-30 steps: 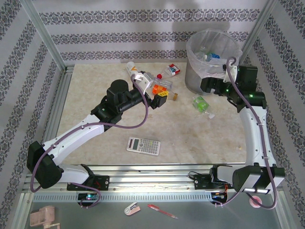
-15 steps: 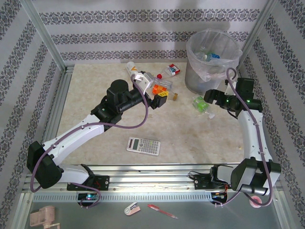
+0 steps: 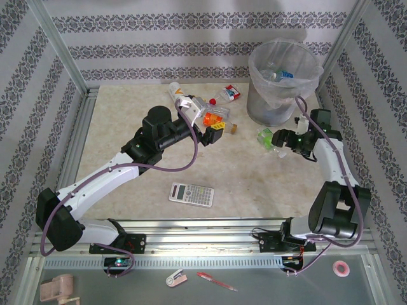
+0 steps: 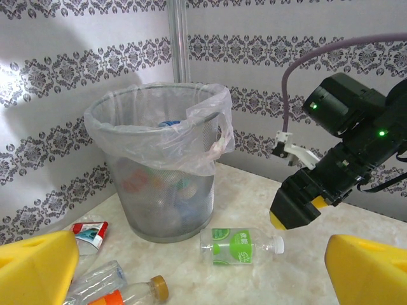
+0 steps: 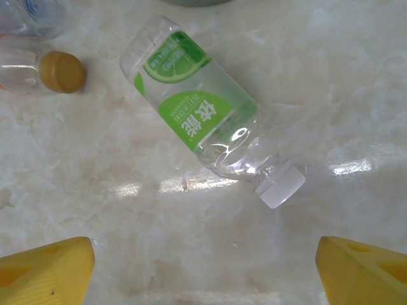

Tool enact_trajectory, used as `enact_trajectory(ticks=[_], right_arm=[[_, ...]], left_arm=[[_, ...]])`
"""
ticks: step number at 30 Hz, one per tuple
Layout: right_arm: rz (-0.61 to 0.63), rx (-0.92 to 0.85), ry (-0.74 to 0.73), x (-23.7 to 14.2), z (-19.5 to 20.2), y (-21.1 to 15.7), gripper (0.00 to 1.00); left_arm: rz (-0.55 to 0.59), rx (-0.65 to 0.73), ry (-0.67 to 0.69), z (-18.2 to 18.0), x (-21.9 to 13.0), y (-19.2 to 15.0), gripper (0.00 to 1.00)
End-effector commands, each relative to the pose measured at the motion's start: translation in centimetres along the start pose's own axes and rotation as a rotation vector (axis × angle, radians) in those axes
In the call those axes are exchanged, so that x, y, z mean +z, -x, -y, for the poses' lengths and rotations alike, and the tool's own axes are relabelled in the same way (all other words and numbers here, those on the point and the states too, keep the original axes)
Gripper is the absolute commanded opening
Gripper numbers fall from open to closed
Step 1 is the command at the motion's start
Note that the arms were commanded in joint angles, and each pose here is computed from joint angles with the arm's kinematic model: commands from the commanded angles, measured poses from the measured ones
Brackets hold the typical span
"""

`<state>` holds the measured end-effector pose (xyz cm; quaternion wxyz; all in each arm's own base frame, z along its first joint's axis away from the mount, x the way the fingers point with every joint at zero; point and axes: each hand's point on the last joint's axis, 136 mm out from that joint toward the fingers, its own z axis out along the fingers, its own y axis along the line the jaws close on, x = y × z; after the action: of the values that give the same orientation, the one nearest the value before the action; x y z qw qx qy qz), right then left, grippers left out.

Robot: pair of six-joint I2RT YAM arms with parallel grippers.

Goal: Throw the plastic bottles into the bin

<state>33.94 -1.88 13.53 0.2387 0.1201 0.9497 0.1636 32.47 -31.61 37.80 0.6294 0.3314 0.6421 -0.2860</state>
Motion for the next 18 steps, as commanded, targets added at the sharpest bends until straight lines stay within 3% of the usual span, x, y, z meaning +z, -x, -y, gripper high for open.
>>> enact_trajectory(ticks=[1, 18], right_arm=[[-0.012, -0.033, -0.017, 0.8, 0.7, -0.1, 0.88], [-0.14, -0.114, -0.086, 4.7, 3.6, -1.0, 0.73]], left_arm=[[0.039, 0.024, -0.014, 0.7, -1.0, 1.4, 1.0], [0.03, 0.029, 0.004, 0.5, -1.3, 0.8, 1.0]])
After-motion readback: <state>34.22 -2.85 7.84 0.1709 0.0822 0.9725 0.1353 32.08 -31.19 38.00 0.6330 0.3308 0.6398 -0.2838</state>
